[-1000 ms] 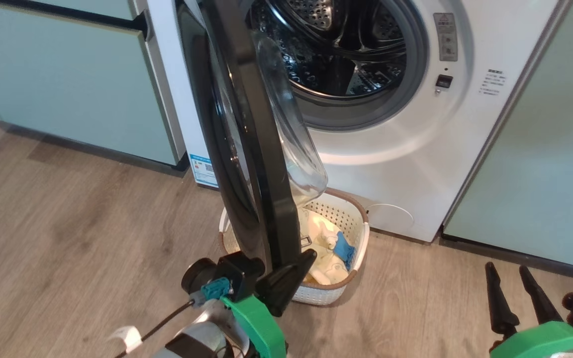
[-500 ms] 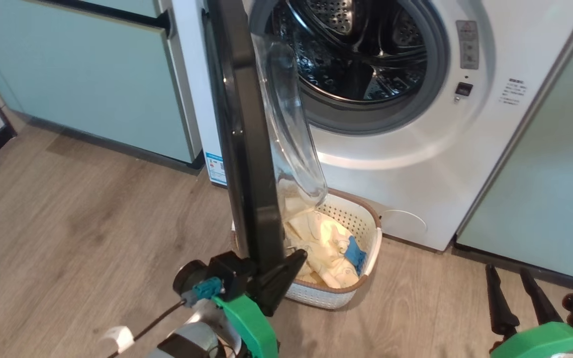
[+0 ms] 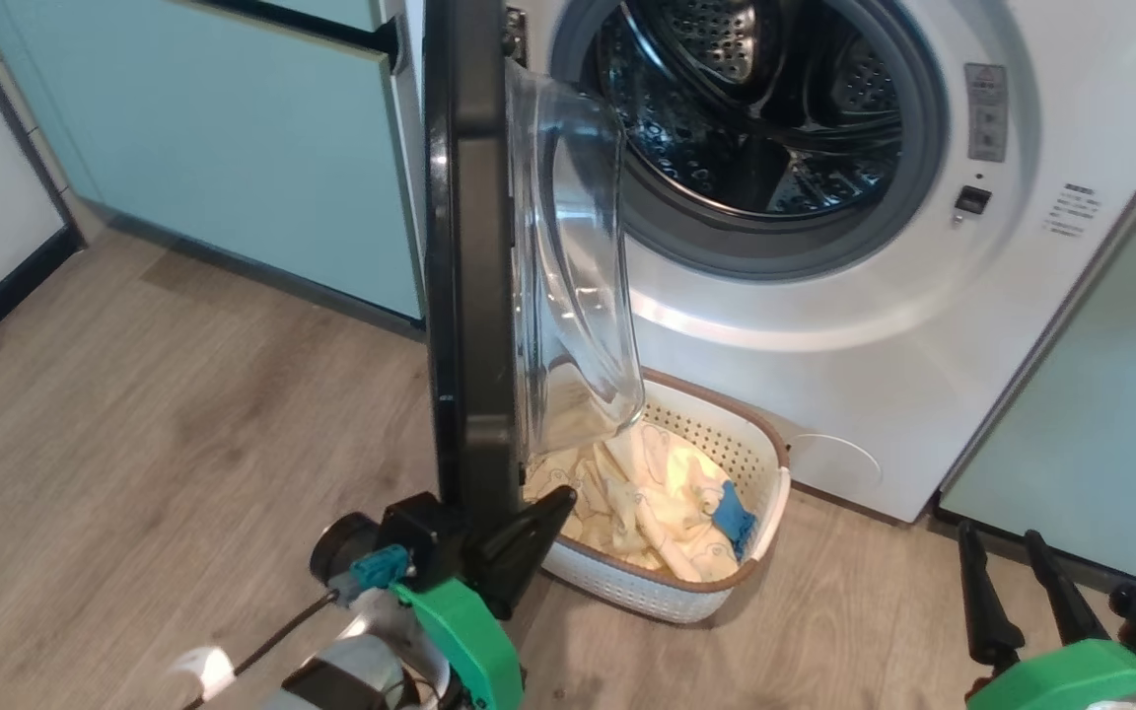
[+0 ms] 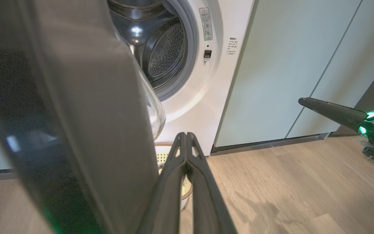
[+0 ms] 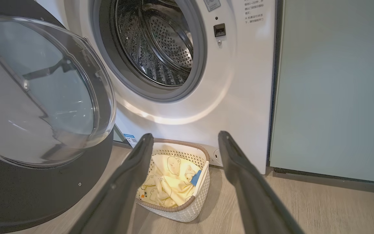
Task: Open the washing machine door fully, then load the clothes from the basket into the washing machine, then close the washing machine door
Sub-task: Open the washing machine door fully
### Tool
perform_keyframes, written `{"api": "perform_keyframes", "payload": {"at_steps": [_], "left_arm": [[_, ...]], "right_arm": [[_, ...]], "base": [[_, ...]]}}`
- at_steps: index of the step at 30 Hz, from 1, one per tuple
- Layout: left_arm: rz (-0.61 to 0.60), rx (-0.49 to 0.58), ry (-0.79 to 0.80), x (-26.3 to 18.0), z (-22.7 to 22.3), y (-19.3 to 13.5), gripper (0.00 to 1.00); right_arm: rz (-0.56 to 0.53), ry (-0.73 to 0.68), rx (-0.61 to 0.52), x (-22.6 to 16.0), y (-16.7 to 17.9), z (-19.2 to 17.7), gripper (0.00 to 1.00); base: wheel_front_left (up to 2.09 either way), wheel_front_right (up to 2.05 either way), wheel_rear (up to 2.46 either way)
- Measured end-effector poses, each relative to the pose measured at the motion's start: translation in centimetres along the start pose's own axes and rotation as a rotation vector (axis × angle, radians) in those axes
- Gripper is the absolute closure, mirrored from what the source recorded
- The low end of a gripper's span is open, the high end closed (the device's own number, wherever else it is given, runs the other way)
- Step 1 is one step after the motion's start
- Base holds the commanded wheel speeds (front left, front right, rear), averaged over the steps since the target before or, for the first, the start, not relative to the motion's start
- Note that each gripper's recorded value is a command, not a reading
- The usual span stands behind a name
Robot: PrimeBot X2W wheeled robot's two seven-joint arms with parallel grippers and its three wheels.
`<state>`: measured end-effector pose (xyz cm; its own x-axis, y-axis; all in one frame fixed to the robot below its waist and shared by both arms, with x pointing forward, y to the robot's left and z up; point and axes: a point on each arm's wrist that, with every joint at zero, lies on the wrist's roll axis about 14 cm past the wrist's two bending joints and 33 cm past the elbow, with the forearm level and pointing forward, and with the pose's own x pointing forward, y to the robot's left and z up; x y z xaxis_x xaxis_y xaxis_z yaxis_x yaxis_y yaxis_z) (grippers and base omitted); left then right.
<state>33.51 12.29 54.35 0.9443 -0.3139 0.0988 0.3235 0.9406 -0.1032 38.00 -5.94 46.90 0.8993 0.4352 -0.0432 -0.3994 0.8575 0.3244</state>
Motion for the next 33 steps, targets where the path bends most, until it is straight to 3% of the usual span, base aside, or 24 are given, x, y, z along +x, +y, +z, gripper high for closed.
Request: {"api": "perform_keyframes", "payload": {"at_steps": [17,33], "left_arm": [[0.224,0.021,-0.021,-3.7,1.0,6.4,1.00],[0.527,0.011,-0.023,-8.7,0.8,14.5,1.00]], "right_arm": [[0.084,0.031,0.000,1.8,2.7,-0.9,0.00],[0.137,0.074,0.008,3.0,4.2,-2.3,0.00]], "base": [[0.00,0.00,0.00],[0.00,0.00,0.00]]}}
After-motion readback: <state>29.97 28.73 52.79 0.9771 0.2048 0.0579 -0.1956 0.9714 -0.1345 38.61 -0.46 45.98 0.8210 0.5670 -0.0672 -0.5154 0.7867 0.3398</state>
